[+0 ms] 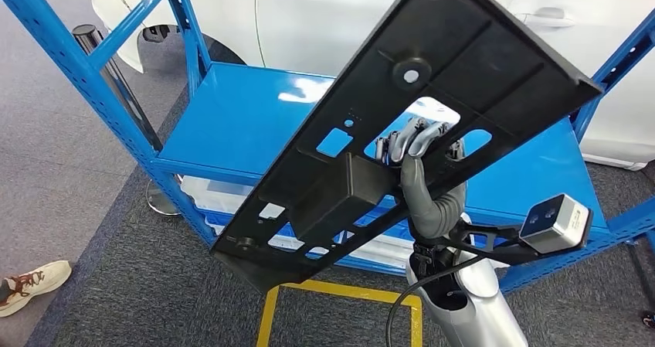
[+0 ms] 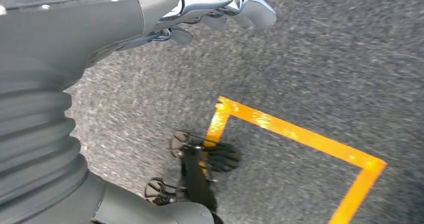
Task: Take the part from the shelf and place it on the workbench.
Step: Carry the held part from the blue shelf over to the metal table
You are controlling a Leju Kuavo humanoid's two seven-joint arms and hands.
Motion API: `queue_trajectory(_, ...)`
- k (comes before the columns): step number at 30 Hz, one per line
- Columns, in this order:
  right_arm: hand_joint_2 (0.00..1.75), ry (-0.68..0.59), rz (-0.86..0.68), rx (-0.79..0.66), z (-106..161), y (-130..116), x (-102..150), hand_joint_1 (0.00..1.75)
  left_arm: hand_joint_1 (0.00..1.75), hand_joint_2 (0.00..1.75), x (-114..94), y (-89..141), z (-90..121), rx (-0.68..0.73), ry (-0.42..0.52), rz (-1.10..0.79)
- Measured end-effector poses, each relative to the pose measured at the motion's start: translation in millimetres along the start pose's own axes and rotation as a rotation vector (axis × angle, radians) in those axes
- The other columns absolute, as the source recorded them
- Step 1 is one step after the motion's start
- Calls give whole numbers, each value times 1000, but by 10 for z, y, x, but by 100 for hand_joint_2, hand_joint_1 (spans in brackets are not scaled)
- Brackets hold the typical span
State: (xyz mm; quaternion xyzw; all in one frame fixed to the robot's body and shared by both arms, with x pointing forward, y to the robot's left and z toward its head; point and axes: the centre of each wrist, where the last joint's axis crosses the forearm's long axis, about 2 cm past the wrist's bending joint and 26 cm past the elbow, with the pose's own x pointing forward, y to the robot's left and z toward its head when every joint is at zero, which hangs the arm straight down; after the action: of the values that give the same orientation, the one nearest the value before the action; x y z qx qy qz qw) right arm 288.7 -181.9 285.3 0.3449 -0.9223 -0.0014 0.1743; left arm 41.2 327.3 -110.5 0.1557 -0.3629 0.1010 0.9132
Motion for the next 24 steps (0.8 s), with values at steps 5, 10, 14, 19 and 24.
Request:
queue_trajectory(5, 175, 36, -25, 35, -80, -75, 1, 175, 0, 175, -5, -12, 7, -4, 7, -2)
queue_trajectory(10, 175, 55, -28, 58, -96, -136, 13, 175, 0, 175, -31, -12, 27, -8, 17, -7)
queue_trajectory(14, 175, 63, -30, 69, -84, -172, 23, 175, 0, 175, -36, -11, 31, -10, 17, -10)
queue_trajectory(19, 175, 60, -29, 93, -91, -219, 50, 175, 0, 175, -9, -10, 9, -10, 9, -9)
queue_trajectory(24, 175, 51, -18, 94, -105, -272, 76, 175, 0, 175, -3, -4, 3, -12, 8, -12)
